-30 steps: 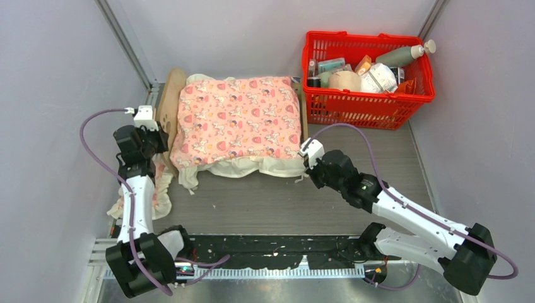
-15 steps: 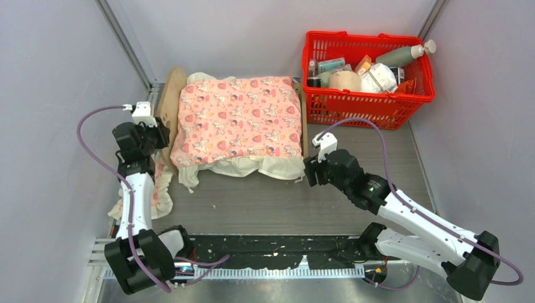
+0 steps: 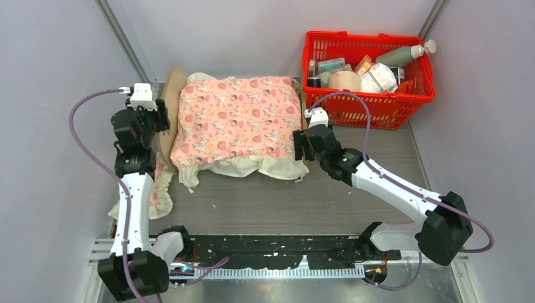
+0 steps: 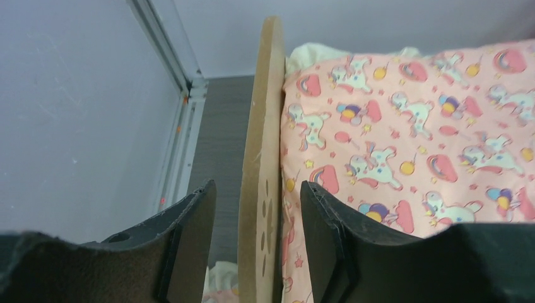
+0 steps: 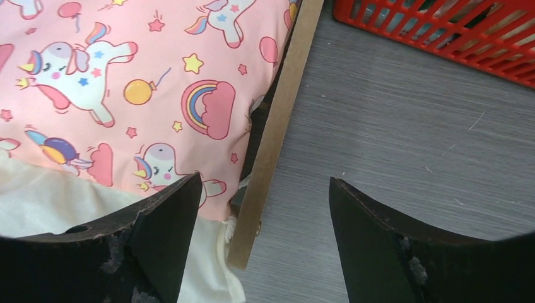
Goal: Set up the pet bed
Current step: Adjust the bed frame at the center of the board.
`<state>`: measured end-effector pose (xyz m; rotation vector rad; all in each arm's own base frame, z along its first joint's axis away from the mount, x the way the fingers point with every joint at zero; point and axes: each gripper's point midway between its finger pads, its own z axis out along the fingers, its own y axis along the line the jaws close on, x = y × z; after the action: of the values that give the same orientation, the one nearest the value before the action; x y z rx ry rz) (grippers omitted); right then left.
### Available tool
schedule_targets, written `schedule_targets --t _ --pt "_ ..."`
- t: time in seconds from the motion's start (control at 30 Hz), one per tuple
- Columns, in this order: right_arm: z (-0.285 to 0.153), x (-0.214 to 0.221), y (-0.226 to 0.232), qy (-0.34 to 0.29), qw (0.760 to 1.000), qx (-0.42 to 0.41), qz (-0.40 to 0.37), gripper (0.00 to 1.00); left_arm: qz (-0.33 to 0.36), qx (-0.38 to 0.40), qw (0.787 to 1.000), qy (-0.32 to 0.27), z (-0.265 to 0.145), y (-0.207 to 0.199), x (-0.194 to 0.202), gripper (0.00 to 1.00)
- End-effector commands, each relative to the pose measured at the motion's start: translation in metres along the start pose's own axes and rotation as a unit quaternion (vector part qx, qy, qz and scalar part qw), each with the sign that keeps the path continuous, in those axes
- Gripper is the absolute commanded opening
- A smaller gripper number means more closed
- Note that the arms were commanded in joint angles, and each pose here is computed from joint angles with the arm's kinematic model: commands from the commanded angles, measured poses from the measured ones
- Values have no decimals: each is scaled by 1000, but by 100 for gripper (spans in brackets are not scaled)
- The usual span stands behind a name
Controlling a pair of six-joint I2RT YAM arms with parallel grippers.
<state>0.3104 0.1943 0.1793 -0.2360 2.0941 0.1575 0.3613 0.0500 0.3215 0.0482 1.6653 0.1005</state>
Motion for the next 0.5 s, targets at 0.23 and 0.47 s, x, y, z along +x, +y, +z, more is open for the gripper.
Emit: schedule_targets --t 0.23,0.47 --pt "-9 -33 5 -38 999 -23 24 80 73 13 991 107 30 5 59 46" --pt "-33 -72 -46 -89 994 45 36 81 87 80 992 35 60 5 26 0"
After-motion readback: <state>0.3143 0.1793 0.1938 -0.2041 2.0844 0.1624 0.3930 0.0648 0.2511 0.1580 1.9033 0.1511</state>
